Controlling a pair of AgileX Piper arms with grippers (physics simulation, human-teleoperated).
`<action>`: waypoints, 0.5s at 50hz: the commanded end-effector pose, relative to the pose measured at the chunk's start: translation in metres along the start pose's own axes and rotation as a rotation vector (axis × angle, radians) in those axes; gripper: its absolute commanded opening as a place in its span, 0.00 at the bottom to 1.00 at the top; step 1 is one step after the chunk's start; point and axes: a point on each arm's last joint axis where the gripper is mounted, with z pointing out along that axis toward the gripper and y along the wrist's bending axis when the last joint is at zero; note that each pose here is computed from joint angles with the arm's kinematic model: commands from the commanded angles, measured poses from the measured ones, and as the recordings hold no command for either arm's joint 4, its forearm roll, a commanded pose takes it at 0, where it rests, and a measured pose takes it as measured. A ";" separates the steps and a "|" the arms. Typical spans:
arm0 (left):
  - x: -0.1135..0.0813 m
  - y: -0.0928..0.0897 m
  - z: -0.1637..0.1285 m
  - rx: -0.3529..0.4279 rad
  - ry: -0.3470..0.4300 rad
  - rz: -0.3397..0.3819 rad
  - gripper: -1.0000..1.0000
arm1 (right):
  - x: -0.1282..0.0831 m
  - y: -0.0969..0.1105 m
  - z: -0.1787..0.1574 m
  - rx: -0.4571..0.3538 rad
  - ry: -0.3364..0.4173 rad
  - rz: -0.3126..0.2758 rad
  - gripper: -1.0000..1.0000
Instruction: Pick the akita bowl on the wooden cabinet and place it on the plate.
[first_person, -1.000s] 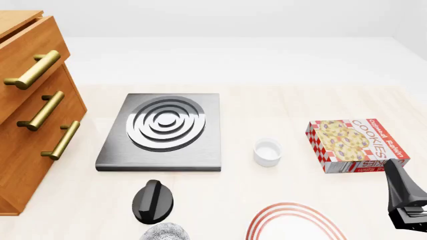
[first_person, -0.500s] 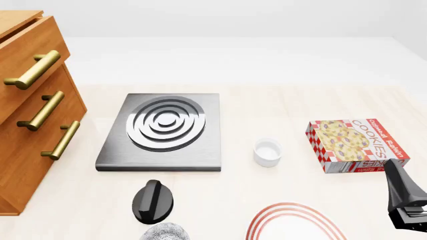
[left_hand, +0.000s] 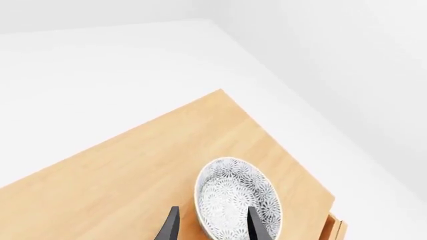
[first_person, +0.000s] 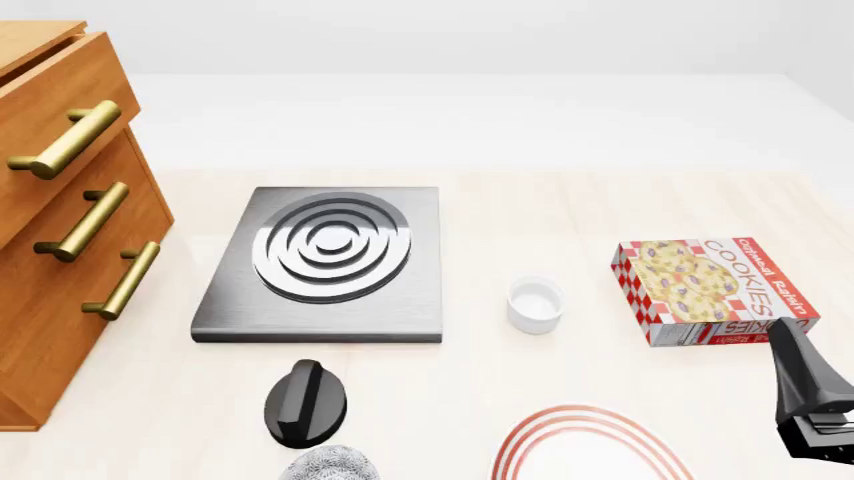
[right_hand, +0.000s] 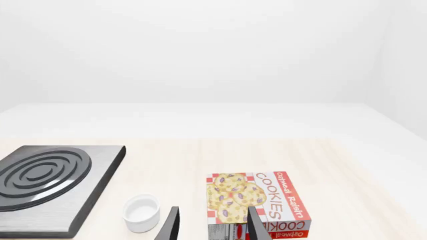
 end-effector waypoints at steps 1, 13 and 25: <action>0.008 0.005 0.009 -0.016 0.024 0.006 1.00 | 0.000 0.000 0.000 0.000 0.000 0.000 1.00; 0.013 0.004 0.011 -0.008 0.028 0.004 0.00 | 0.000 0.000 0.000 0.000 0.000 0.000 1.00; 0.008 0.007 0.005 -0.015 0.008 -0.025 0.00 | 0.000 0.000 0.000 0.000 0.000 0.000 1.00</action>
